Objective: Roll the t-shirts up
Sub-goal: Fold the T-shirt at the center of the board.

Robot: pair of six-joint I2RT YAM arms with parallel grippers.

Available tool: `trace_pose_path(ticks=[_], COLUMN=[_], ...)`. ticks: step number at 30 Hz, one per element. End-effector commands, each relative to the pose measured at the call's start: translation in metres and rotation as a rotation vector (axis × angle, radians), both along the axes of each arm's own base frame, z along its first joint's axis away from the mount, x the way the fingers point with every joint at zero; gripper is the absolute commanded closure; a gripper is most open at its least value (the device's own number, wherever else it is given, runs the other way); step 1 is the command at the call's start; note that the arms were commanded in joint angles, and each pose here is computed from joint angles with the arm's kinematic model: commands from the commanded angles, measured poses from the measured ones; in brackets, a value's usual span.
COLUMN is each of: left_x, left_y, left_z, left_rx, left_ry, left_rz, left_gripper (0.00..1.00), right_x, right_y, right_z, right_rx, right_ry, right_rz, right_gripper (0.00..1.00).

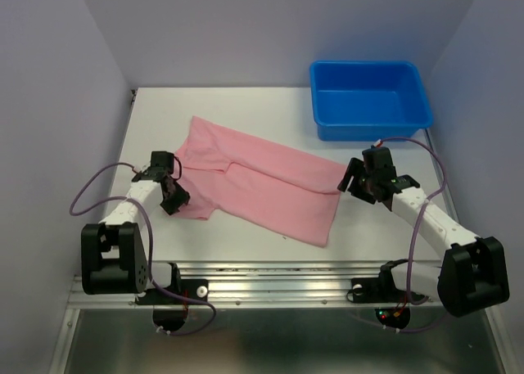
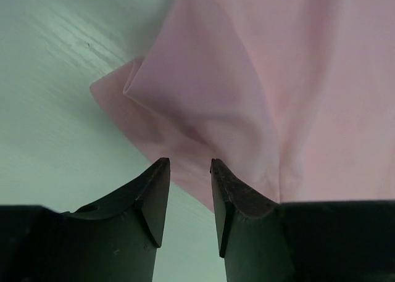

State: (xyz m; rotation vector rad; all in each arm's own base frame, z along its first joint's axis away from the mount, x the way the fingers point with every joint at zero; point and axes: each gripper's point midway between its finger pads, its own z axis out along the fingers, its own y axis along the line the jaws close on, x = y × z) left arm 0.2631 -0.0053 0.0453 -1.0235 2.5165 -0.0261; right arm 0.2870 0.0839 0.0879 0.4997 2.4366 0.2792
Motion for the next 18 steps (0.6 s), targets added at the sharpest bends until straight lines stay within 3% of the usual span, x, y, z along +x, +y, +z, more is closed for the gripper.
trace_pose_path(ticks=[1,4,8,12,16,18], left_x=[-0.010,-0.014,-0.012,-0.010,-0.007,-0.009], left_y=[-0.009,-0.011,-0.006,-0.006,-0.006,-0.005], left_z=[-0.019,-0.027,-0.034,-0.040,-0.048,-0.052], left_rx=[-0.055,-0.070,-0.044,-0.041,-0.039,-0.036], left_ry=[0.029,0.036,0.039,0.048,0.041,0.057], left_rz=[0.041,0.055,0.067,0.063,0.066,0.064], left_gripper=[0.56,0.56,0.47,0.45,0.60,0.77], right_x=[0.003,0.003,0.002,0.002,-0.001,-0.002], right_y=[-0.002,-0.002,-0.001,-0.002,0.000,0.003], right_z=[0.001,0.001,0.000,0.000,0.000,0.000], right_rx=[-0.002,0.000,0.002,0.001,0.014,0.026], right_ry=[-0.017,-0.016,-0.016,-0.017,-0.013,-0.010], right_rz=[-0.010,-0.007,-0.005,-0.004,0.002,0.011], right_gripper=[0.29,0.28,0.28,0.28,0.28,0.28])
